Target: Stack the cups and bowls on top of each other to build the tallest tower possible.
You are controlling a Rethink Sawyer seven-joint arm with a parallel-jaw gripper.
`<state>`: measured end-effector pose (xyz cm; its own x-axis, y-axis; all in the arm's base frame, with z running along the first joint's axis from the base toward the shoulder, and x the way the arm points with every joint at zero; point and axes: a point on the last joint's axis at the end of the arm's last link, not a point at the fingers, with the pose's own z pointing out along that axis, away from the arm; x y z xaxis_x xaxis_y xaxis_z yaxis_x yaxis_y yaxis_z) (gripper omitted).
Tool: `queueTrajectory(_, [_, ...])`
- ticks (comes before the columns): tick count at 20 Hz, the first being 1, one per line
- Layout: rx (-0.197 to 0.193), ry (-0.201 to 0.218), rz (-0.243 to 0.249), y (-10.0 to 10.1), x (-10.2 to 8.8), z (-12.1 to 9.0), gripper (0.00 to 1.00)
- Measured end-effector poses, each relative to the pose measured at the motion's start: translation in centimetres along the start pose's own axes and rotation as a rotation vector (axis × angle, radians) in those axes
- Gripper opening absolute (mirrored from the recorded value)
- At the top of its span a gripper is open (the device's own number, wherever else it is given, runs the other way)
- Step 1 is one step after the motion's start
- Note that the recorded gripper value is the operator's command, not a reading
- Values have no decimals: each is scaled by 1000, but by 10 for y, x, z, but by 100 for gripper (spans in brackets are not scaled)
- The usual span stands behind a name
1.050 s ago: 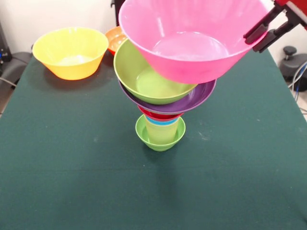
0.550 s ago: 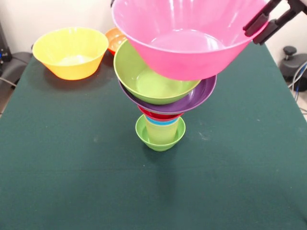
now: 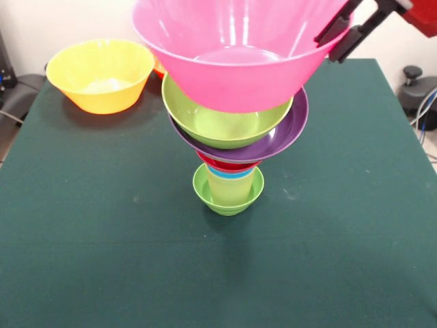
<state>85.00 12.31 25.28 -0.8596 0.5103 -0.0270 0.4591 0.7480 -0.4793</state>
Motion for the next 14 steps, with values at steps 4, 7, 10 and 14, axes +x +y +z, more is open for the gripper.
queueTrajectory(4, [7,15,3,-6,-1,8,0])
queueTrajectory(7, [11,20,4,-9,-2,12,0])
queueTrajectory(10, [13,24,6,-12,-2,14,0])
queueTrajectory(14, [8,25,4,-12,-2,13,0])
